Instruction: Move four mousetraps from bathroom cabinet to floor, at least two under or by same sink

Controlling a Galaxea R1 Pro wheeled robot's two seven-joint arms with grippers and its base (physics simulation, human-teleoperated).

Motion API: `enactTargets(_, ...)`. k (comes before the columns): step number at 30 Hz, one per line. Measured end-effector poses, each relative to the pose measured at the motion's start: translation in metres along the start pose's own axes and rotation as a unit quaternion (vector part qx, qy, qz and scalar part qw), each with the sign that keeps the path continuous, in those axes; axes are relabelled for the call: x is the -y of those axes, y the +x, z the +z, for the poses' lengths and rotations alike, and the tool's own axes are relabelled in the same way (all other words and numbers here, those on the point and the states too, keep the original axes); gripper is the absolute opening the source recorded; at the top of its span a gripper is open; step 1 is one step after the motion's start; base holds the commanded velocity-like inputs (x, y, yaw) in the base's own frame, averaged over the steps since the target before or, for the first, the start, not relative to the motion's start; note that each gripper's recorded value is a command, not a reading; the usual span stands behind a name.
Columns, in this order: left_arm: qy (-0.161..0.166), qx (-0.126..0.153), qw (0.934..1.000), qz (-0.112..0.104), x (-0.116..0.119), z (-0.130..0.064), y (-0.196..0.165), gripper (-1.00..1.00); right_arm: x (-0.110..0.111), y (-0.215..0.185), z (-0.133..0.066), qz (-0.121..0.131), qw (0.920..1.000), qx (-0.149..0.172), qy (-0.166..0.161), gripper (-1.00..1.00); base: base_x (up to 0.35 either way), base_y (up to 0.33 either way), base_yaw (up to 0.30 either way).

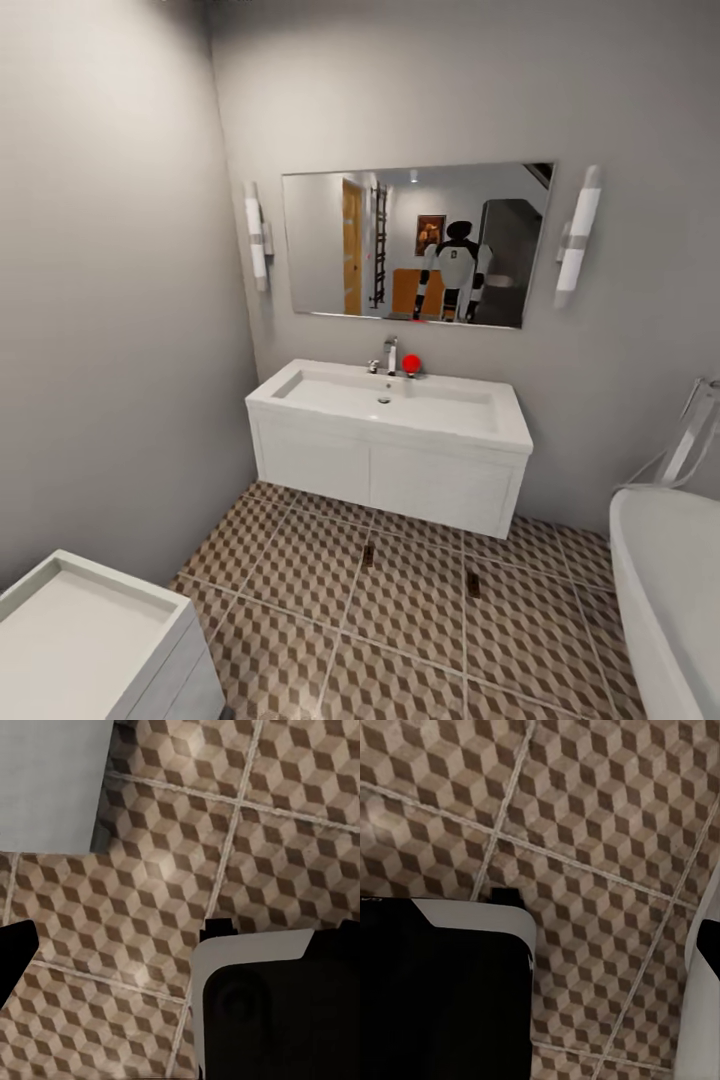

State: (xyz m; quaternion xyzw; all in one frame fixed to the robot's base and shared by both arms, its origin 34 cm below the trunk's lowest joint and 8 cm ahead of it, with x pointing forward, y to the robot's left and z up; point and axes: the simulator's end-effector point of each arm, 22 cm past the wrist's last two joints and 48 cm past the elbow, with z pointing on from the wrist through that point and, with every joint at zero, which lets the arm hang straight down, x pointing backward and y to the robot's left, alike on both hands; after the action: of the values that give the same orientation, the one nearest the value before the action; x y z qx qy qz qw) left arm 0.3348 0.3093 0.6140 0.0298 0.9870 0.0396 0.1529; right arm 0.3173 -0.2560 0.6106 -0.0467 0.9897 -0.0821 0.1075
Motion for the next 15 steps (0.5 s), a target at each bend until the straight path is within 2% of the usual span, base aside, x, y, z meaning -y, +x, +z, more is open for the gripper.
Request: enactTargets(15,-0.004,-0.004,0.9976,-0.068,-0.002,-0.001,0.007,1.00,-0.023,-0.004,-0.004,0.002,0.9999,0.005,-0.015,1.00,0.000,0.000,0.269)
